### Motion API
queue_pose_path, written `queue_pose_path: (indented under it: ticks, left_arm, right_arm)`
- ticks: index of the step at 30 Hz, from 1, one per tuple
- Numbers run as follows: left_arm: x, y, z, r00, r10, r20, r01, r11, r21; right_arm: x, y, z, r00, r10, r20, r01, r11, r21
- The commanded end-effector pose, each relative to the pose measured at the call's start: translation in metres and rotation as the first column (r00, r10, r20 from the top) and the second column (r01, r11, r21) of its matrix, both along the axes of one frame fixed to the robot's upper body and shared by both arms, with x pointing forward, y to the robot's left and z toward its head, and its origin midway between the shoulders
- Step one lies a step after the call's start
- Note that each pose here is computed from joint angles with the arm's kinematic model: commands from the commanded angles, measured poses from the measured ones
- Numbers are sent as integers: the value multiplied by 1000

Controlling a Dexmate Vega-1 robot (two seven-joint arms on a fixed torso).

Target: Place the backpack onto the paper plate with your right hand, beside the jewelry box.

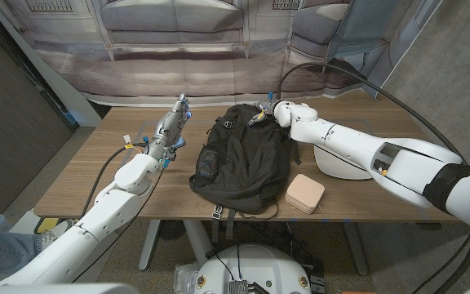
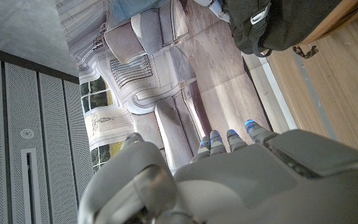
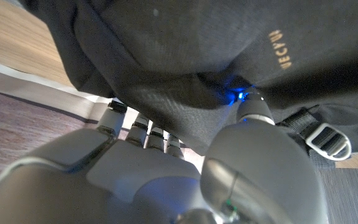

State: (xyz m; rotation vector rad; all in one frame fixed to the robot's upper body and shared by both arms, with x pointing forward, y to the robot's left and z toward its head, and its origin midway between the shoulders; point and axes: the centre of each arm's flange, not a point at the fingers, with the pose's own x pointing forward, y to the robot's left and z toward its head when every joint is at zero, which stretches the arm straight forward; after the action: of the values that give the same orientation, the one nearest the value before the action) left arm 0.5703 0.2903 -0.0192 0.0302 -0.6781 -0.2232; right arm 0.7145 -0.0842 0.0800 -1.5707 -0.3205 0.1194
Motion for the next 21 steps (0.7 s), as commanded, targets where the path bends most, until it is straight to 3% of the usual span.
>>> queue_pose_path:
  ticks: [1, 21]
  left_arm:
    - [2, -3, -1, 1000, 3, -13, -3, 1000, 3]
    - [1, -5, 4, 1000, 1, -1, -1, 1000, 10]
  right_arm:
    - [4, -1, -13, 999, 3, 53, -2, 1000, -6]
    - [-5, -7, -14, 975, 72, 212, -93, 991, 92]
